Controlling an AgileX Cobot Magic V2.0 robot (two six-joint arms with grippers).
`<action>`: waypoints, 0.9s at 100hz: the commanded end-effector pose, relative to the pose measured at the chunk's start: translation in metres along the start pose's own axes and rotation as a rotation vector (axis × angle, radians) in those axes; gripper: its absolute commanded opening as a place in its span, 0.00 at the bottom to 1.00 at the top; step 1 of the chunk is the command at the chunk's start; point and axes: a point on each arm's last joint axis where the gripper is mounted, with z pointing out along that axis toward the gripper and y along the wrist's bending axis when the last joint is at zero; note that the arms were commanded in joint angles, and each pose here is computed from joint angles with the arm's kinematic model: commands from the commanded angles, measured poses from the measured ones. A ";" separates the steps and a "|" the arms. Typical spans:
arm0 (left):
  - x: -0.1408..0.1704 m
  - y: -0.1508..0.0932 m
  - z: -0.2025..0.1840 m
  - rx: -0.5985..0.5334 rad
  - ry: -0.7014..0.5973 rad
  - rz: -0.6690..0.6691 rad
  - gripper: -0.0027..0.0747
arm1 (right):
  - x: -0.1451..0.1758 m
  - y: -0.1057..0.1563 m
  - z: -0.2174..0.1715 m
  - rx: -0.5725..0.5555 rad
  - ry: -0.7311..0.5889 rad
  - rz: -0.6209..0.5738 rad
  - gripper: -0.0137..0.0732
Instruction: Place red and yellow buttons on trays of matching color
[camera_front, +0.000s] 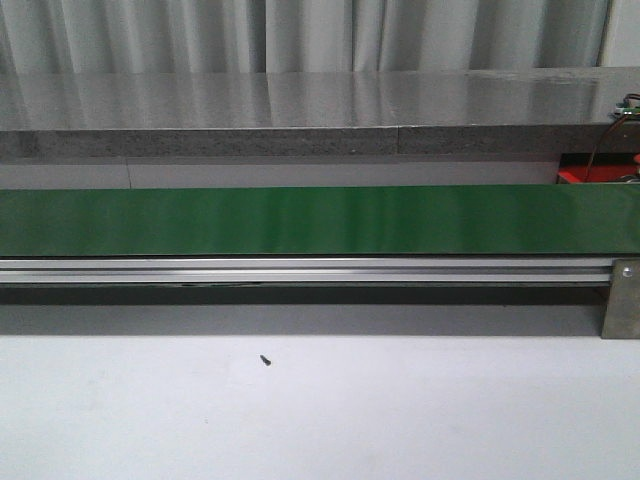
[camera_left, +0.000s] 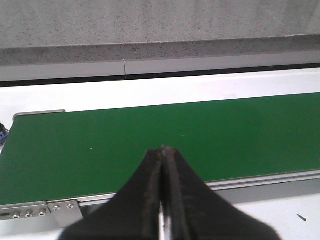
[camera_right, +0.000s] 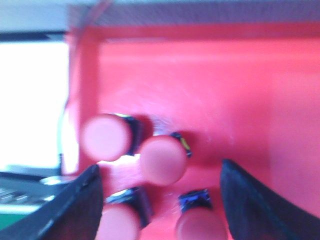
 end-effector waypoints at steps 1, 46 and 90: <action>-0.016 -0.001 -0.003 0.001 -0.102 -0.008 0.01 | -0.019 0.024 -0.067 -0.013 -0.157 -0.038 0.74; -0.016 -0.001 -0.003 0.001 -0.102 -0.008 0.01 | 0.010 0.132 -0.158 -0.125 -0.264 -0.235 0.74; -0.015 -0.001 -0.003 0.003 -0.085 -0.008 0.01 | 0.133 0.169 -0.187 -0.168 -0.328 -0.272 0.74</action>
